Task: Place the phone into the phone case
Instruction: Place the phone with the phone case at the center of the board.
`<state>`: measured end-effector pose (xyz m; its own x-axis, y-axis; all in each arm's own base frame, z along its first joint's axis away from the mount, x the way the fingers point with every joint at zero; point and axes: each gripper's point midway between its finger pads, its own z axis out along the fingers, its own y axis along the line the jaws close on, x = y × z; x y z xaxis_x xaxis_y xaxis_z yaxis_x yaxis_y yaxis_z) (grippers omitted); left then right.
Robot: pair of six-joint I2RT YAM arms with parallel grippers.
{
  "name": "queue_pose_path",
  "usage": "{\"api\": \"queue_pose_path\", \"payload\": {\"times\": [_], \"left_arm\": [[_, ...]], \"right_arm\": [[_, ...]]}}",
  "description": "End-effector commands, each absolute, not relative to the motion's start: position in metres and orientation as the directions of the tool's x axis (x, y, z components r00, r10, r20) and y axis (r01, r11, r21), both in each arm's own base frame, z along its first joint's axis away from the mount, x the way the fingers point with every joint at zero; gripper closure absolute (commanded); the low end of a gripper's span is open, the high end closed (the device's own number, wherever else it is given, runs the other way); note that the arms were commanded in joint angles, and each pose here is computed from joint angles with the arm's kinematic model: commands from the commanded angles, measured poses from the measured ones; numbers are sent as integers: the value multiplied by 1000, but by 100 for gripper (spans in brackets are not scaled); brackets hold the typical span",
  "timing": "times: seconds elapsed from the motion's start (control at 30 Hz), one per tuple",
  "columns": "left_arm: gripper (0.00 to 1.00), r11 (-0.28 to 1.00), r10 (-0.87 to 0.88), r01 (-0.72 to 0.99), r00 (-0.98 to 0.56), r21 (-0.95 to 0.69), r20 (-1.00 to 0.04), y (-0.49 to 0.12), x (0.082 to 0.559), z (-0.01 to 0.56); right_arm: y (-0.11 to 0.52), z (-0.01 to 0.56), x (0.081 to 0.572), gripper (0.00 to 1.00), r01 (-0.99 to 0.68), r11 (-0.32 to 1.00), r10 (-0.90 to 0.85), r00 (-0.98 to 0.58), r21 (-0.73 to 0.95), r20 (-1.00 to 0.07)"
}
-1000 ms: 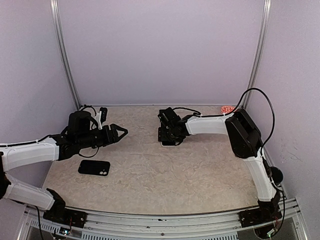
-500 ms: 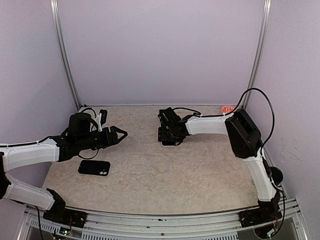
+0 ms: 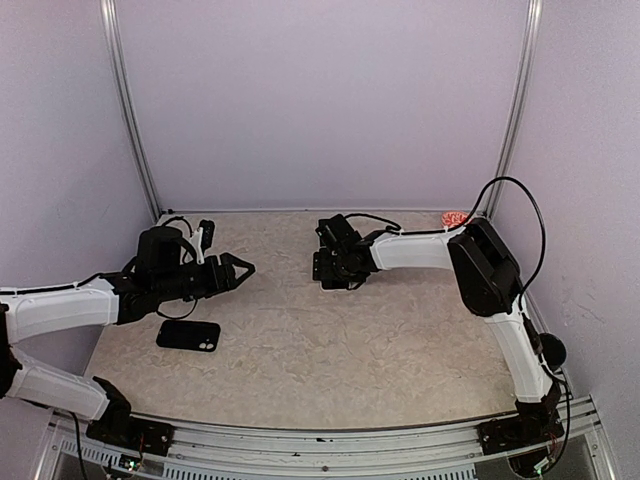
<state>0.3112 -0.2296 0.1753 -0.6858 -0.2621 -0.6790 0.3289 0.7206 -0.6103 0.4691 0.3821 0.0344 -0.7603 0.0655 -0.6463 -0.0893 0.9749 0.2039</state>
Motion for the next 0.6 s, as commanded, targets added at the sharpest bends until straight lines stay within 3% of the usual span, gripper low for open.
{"api": "queue_pose_path", "payload": {"times": [0.0,0.13,0.33,0.57], "left_arm": [[29,715,-281,332,-669,-615,-688,-228,314,179],[28,716,-281,331,-669,-615,-688,-227,314,179],[28,713,-281,332,-671,-617,-686,-228,314,178],[29,703,-284,336,-675,-627,-681,-229,313,177]], "right_arm": [[378,12,468,12,-75,978,63,-788,196,-612],[377,13,463,14,-74,978,62,-791,195,-609],[371,15,451,34,-61,983,61,-781,173,-622],[370,12,441,35,-64,988,39,-784,143,-619]]}}
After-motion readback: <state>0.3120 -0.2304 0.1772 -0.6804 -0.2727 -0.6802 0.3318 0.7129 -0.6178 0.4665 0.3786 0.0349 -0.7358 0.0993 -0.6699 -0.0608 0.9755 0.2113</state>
